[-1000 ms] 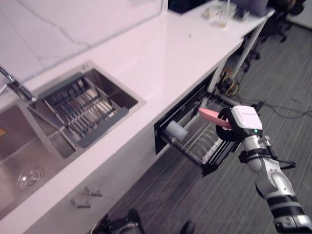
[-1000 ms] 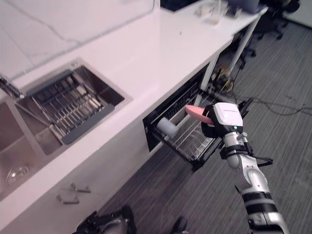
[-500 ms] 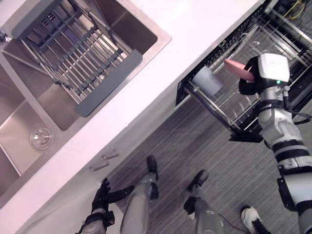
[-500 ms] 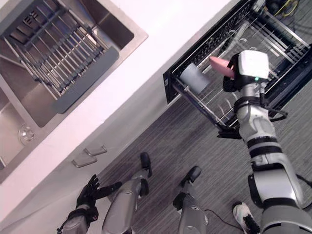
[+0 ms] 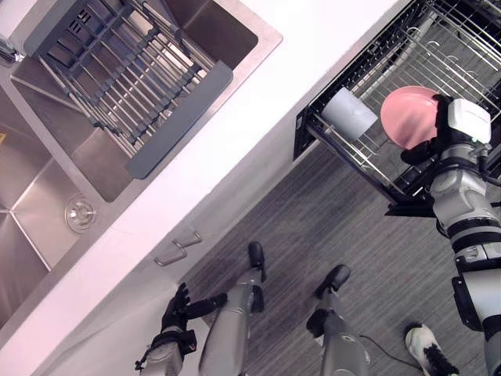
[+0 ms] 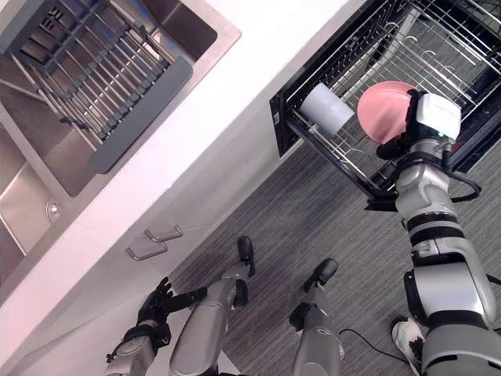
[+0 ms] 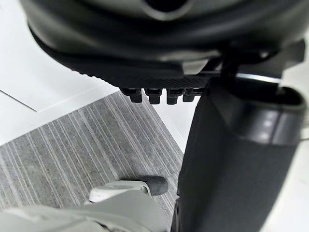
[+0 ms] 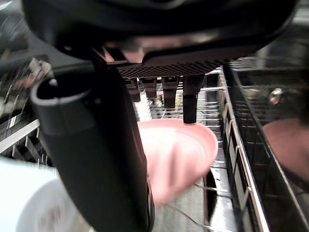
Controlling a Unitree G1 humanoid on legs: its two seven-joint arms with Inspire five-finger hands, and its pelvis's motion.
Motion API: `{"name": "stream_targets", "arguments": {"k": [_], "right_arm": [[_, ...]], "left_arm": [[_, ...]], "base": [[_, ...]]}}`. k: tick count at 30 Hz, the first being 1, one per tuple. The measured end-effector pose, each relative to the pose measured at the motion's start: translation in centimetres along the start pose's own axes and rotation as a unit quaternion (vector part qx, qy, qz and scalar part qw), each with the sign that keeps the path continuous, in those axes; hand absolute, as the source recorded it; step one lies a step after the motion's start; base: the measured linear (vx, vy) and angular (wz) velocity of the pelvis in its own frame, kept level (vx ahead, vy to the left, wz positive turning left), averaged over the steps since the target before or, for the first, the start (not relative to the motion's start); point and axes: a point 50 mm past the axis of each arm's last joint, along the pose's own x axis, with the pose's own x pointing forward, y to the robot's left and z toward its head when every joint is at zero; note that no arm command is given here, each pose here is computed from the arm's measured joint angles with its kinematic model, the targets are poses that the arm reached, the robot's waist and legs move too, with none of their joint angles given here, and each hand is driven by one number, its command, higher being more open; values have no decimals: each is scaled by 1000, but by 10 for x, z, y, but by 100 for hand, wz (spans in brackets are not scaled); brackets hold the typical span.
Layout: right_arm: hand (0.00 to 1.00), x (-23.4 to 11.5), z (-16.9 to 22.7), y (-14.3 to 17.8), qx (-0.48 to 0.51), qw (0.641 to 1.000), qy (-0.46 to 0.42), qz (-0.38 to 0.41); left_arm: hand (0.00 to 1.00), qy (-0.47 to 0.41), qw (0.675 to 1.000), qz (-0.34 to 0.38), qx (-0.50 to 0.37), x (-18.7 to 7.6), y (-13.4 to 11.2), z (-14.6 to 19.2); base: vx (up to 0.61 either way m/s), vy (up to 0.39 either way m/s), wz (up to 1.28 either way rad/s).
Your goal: Walk over to the sink, pick up the cup, carry it to the dishwasher, place the cup inside the dishwasher, then close the dishwasher door
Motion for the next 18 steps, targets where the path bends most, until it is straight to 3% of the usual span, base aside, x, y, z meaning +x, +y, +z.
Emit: {"name": "stream_targets", "arguments": {"k": [9,16,17,18], "right_arm": [[100,-15,-3,-21,91,992,-63,-55],[100,-32,-66,-8,231,967,72,-76],[0,-33,-77,-9,286,948,108,-89],[0,-32,-81,-10,310,938,121,-96]], "left_arm": [[100,8,1000,12,-12,-5,6,-8],[100,48,998,45,5,-12,24,-30],[100,48,998,49,6,-12,25,-30],[100,48,998,50,7,-12,26,-30]], "base": [[7,46,-4],[67,18,-9],[19,44,-22],[11,44,-25]]}}
